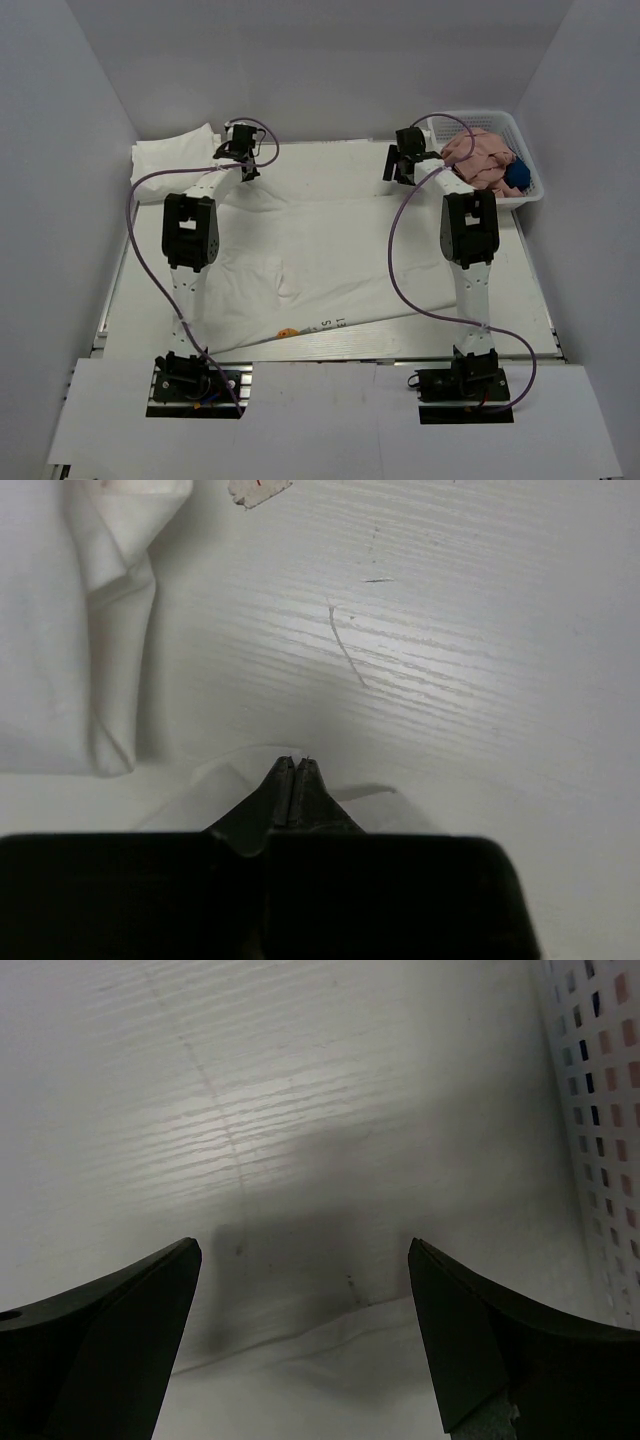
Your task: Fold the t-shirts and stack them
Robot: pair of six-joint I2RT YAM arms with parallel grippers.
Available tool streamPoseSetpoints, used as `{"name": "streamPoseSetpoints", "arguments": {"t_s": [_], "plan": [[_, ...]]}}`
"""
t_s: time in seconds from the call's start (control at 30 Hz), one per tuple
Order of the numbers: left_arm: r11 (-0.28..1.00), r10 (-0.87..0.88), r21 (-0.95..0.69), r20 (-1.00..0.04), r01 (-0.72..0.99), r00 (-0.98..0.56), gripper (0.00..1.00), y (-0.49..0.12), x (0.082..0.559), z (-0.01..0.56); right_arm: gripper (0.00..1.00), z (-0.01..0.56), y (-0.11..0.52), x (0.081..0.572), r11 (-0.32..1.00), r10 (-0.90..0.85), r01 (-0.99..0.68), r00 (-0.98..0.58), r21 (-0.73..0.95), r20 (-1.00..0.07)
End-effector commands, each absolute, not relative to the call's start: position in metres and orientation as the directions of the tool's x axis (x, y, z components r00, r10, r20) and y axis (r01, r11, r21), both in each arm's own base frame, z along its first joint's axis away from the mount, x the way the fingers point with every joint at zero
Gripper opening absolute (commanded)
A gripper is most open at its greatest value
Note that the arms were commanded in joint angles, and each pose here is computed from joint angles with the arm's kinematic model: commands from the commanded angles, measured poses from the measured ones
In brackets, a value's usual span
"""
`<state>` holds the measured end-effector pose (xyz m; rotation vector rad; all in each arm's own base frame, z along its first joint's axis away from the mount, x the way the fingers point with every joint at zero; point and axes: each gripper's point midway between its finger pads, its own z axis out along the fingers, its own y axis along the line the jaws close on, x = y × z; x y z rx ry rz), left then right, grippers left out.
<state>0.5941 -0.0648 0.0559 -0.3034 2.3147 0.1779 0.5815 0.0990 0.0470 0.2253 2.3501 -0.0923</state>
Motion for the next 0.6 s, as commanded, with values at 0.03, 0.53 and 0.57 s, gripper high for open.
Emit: {"name": "streamPoseSetpoints", "arguments": {"t_s": [0.03,0.53,0.57], "plan": [[0.967,-0.161,-0.017,-0.814,-0.253,-0.558,0.0,-0.067,0.595,0.128,0.9,0.045,0.081,0.579,0.97,0.137,0.238,-0.71,-0.053,-0.691],[0.973,-0.17,-0.042,-0.795,-0.227,-0.582,0.0,-0.076,0.574,0.135,0.62,0.022,0.069,0.543,0.959,0.162,0.268,-0.79,-0.095,-0.591],[0.968,-0.184,-0.045,-0.795,-0.245,-0.579,0.0,-0.073,0.57,0.137,0.56,0.019,0.069,0.54,0.957,0.166,0.273,-0.794,-0.098,-0.584]]}}
